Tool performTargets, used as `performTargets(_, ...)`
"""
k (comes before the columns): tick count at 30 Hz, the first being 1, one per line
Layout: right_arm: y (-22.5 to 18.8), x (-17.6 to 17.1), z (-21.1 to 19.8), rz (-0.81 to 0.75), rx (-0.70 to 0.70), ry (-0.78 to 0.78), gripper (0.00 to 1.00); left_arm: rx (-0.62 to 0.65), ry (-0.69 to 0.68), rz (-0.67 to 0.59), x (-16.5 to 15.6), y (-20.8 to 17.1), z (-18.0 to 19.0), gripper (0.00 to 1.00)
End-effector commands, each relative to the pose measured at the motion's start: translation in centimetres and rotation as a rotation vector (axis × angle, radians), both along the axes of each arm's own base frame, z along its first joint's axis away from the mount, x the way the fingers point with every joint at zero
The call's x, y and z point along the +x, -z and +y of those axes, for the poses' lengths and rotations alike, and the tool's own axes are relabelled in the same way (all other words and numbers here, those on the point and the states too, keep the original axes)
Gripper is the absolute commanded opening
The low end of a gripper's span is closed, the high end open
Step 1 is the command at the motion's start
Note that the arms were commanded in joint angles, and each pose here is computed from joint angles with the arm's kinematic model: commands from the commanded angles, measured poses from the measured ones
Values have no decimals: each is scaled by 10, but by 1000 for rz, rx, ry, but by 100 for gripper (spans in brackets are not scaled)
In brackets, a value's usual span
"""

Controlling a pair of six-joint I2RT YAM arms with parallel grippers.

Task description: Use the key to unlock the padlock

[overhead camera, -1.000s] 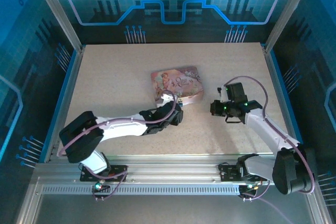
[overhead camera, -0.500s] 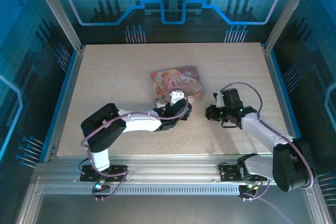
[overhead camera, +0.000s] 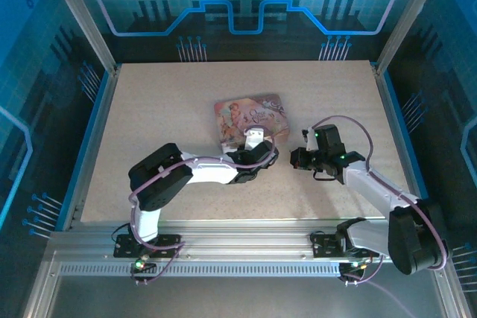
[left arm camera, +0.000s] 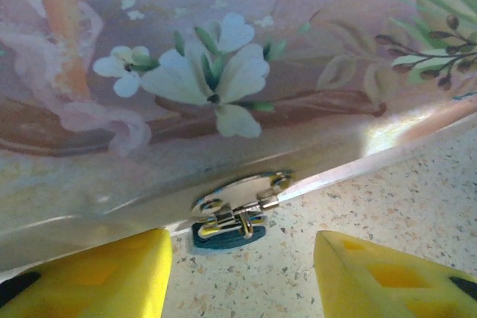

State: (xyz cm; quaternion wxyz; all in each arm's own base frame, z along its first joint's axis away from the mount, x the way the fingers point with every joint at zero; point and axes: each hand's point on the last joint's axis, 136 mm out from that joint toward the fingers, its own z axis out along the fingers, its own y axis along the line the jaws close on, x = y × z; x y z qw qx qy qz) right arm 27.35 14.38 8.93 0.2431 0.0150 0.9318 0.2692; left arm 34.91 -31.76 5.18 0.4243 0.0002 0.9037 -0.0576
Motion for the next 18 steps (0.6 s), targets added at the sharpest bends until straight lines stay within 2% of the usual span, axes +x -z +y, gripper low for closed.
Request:
performTargets(1, -5, -3, 3, -18, 9, -12, 0, 22, -30, -10, 6, 3, 2, 51)
performTargets(8, -6, -7, 1, -23, 10, -5, 0, 54, -33, 3, 9, 10, 3, 45)
performTargets(18, -8, -7, 2, -28, 18, -2, 0, 78, -45, 19, 4, 5, 11, 24)
